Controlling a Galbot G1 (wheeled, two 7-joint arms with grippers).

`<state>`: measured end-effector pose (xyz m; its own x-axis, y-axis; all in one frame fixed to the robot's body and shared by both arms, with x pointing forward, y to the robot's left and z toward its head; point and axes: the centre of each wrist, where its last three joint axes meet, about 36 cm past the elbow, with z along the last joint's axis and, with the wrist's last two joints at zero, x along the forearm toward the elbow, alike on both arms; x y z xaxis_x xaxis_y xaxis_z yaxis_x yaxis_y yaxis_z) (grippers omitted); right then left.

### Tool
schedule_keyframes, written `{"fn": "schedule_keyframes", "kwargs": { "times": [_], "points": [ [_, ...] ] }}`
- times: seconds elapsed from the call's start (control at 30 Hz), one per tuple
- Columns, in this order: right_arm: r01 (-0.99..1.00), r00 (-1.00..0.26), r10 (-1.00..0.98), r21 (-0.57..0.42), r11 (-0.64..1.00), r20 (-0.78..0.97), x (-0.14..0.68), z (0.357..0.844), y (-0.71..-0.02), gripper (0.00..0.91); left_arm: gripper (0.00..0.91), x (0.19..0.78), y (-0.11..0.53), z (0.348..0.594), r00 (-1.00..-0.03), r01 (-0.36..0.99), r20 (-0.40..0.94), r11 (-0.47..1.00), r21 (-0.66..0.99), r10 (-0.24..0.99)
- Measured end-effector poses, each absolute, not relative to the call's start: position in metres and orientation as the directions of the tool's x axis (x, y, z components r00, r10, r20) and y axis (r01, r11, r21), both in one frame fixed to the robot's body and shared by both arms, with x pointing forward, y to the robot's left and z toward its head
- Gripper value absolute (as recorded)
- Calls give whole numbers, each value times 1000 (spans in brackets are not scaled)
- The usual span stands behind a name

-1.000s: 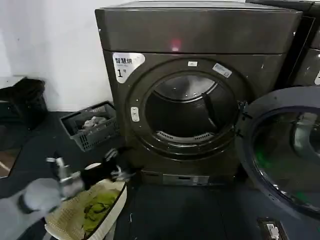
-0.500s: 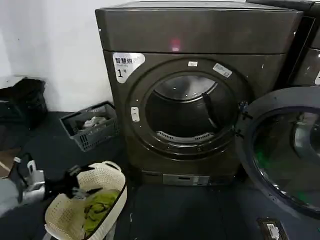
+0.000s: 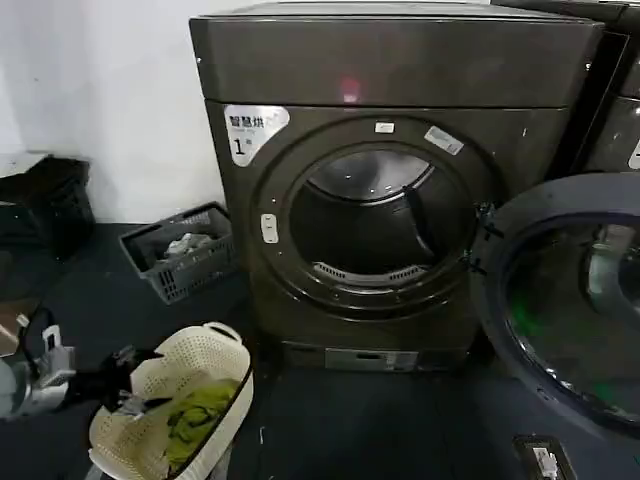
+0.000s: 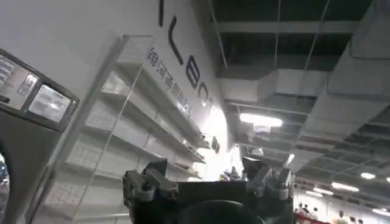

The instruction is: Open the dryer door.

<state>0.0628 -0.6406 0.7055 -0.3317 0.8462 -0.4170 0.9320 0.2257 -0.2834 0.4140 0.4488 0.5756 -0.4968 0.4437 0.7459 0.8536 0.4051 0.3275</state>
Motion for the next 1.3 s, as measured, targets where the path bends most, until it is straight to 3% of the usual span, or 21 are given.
{"fn": "schedule_keyframes", "kwargs": {
  "times": [0.5, 1.3],
  "points": [
    [932, -333, 852, -280, 232, -404, 61, 702, -645, 907, 907, 413, 463, 560, -457, 872, 823, 355, 338, 336],
    [931, -334, 850, -283, 231, -407, 57, 702, -644, 907, 907, 416, 475, 561, -443, 874, 844, 356, 331, 303]
  ]
}}
